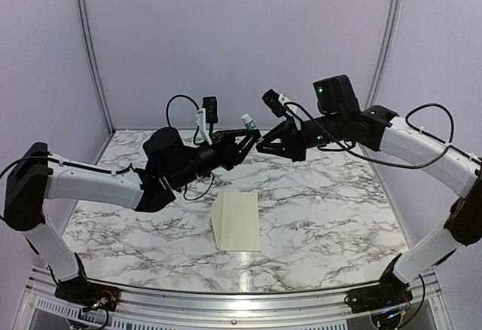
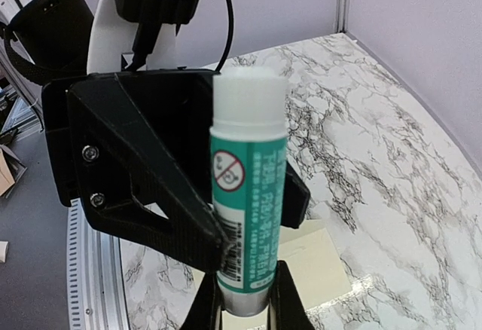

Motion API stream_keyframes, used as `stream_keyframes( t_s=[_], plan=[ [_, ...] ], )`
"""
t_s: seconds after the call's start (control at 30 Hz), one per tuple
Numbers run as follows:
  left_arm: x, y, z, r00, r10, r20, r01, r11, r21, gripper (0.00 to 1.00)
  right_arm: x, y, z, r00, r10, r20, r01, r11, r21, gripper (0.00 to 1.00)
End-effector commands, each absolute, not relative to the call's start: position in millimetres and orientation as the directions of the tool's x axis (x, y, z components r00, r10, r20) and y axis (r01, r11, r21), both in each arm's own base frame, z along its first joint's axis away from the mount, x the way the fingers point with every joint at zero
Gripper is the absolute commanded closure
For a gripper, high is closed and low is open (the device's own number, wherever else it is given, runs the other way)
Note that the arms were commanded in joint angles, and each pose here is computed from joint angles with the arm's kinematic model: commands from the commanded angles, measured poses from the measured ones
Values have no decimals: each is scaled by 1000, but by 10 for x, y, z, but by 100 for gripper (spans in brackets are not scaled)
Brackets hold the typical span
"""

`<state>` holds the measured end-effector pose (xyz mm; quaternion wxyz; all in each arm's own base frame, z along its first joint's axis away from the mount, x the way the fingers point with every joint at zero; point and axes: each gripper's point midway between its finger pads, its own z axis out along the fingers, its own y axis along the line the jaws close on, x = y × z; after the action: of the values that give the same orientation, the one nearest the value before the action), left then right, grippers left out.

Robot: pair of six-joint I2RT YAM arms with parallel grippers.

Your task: Place the letter into the envelope and seal it

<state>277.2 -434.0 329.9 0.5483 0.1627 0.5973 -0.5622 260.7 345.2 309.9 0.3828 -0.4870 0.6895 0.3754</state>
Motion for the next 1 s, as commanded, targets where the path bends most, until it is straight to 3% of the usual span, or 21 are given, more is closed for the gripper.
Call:
stream_keyframes(
  t_s=[0.0, 0.13, 0.33, 0.5, 0.7, 0.8, 0.87, 0.97],
  plan=[
    [2707, -4288, 3564, -285, -470, -835, 846, 287, -450, 64, 2588, 3485, 3173, -210, -369, -906, -966, 222, 133, 98],
    [2690, -4319, 3581, -279, -465, -840, 857, 275, -437, 72, 2597, 3501, 3152, -217, -371, -903, -965, 220, 142, 98],
    [2660, -4360, 3546, -276, -445, -852, 870, 262, -418, 100, 2537, 3529, 3132, -213, -375, -902, -972, 175, 157, 98],
    [2599, -4382, 3474, -290, -417, -861, 880, 238, -411, 100, 2106, 3443, 3376, -230, -296, -927, -951, -135, 279, 98],
    [2533, -4362, 3390, -314, -393, -864, 883, 214, -419, 100, 2021, 3097, 3610, -397, -224, -890, -805, -381, 455, 94],
    [2524, -4349, 3378, -318, -395, -862, 881, 213, -422, 100, 2035, 3047, 3600, -441, -232, -867, -779, -381, 499, 84],
    [2539, -4325, 3387, -314, -405, -859, 877, 222, -425, 100, 2065, 3041, 3565, -425, -218, -879, -820, -319, 475, 70],
    [2603, -4264, 3426, -302, -439, -846, 862, 254, -439, 100, 2311, 3075, 3384, -338, -246, -909, -929, -70, 364, 56]
  ],
)
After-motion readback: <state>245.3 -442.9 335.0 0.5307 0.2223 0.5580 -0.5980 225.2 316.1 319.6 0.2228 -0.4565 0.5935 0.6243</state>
